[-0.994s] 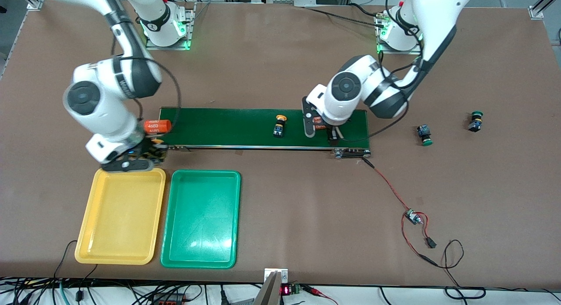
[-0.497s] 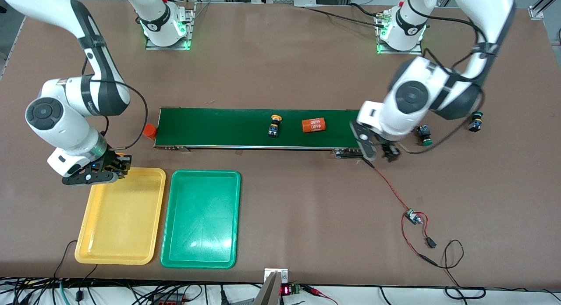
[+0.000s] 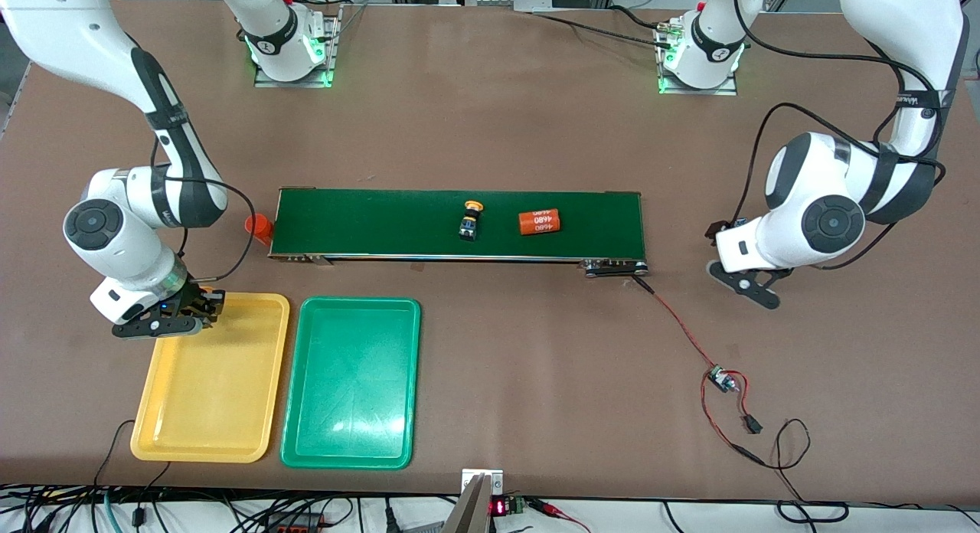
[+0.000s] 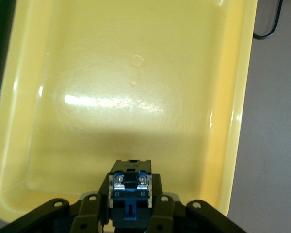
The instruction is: Sort buttons by color to trays
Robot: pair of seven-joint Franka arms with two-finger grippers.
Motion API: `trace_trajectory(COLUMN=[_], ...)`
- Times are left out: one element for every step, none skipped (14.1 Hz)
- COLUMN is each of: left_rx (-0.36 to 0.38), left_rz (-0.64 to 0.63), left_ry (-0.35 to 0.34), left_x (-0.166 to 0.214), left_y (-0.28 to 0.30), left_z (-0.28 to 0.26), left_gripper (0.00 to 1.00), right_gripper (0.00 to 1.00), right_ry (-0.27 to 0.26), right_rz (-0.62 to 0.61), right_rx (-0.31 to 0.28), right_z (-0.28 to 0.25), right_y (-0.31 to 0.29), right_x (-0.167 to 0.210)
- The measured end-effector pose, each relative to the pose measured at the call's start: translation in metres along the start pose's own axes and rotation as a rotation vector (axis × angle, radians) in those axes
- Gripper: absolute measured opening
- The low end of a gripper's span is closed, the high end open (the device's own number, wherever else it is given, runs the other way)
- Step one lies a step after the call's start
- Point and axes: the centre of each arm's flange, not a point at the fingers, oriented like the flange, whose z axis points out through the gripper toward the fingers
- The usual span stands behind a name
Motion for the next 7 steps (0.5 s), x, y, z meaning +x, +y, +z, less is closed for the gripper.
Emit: trace_trajectory(left_rx=[-0.003, -0.005, -0.007, -0.01, -0.015, -0.021, -0.027], left_rz=[-0.067, -0.116, -0.16, -0.202, -0.232, -0.248, -0.261], left_ry=[-0.014, -0.03, -0.044, -0.062, -0.08, -0.096, -0.111], left_x=[-0.003, -0.007, -0.013, -0.021, -0.029, -0.034, -0.036], left_y=[-0.006, -0.017, -0.035, -0.057, -0.076, -0.087, -0.089], left_z=[0.006, 0.014, 0.022, 0.032, 0.043, 0.051, 0.058], left_gripper=[1.0, 1.0, 1.0, 1.0, 1.0, 1.0, 1.0], right_gripper=[0.33, 0.33, 0.33, 0.33, 0.33, 0.33, 0.38], right_ry=[0.008, 0.015, 0.019, 0.02, 0.018, 0.019, 0.019], right_rz=[0.002, 0.001, 0.001, 0.001, 0.001, 0.002, 0.003], right_rx=[-0.003, -0.007, -0.009, -0.008, -0.007, -0.008, -0.009], right_z=[0.011, 0.022, 0.031, 0.038, 0.043, 0.045, 0.046], right_y=[0.004, 0.008, 0.01, 0.011, 0.011, 0.012, 0.012], right_x=[-0.002, -0.005, -0.007, -0.009, -0.01, -0.01, -0.01])
